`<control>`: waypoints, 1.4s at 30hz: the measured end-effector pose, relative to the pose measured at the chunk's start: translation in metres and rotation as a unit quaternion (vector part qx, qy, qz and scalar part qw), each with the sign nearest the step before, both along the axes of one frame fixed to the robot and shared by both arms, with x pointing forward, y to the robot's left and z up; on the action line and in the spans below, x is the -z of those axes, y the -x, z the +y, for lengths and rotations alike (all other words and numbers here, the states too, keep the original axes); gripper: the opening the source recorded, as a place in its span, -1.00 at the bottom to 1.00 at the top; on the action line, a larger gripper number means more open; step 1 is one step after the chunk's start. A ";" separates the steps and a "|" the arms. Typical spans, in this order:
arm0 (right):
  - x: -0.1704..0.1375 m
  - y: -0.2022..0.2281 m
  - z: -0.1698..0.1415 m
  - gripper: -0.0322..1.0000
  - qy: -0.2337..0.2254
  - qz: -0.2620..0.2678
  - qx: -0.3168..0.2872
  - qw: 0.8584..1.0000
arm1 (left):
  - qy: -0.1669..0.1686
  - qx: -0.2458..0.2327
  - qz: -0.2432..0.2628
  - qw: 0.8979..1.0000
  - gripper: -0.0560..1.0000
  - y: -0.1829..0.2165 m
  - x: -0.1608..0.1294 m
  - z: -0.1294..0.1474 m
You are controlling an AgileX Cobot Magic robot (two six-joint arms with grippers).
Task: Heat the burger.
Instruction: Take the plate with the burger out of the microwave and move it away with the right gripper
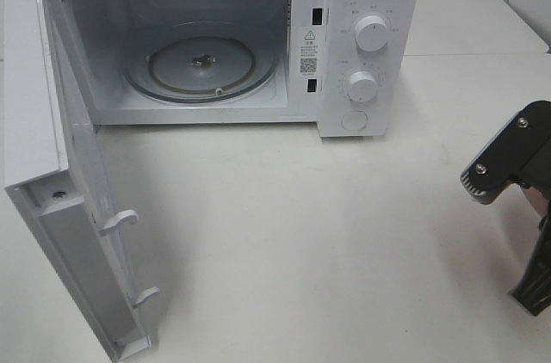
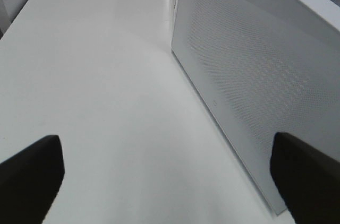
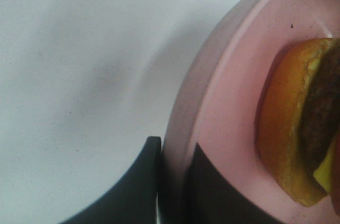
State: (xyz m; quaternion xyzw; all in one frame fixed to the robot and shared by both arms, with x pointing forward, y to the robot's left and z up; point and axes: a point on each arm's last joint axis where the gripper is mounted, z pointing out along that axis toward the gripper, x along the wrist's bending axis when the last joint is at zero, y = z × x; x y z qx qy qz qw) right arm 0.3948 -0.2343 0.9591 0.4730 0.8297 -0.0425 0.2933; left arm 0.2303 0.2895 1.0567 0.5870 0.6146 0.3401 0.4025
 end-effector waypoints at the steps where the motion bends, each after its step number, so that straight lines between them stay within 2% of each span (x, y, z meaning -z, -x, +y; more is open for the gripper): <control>1: 0.000 0.000 0.000 -0.77 0.000 0.000 0.000 1.000 | 0.000 0.000 0.000 1.000 0.95 0.000 0.000 0.000; 6: 0.017 -0.007 0.004 -0.77 -0.002 -0.006 0.070 0.998 | 0.000 0.000 0.000 1.000 0.95 0.000 0.000 0.000; 15: 0.039 -0.017 0.008 -0.77 0.005 -0.025 0.129 0.991 | 0.000 0.000 0.000 1.000 0.95 0.000 0.000 0.000; 25: 0.062 -0.026 0.013 -0.77 0.021 -0.023 0.121 0.992 | 0.000 0.000 0.000 1.000 0.95 0.000 0.000 0.000; 35: 0.090 -0.039 -0.002 -0.75 0.014 0.002 0.157 0.988 | 0.000 0.000 0.000 1.000 0.95 0.000 0.000 0.000; 39: 0.092 -0.043 -0.008 -0.63 0.015 0.002 0.159 0.987 | 0.000 0.000 0.000 1.000 0.95 0.000 0.000 0.000; 40: 0.092 -0.044 -0.010 -0.52 0.011 0.003 0.162 0.987 | 0.000 0.000 0.000 1.000 0.95 0.000 0.000 0.000; 42: 0.092 -0.045 -0.010 -0.45 0.007 0.004 0.164 0.986 | 0.000 0.000 0.000 1.000 0.95 0.000 0.000 0.000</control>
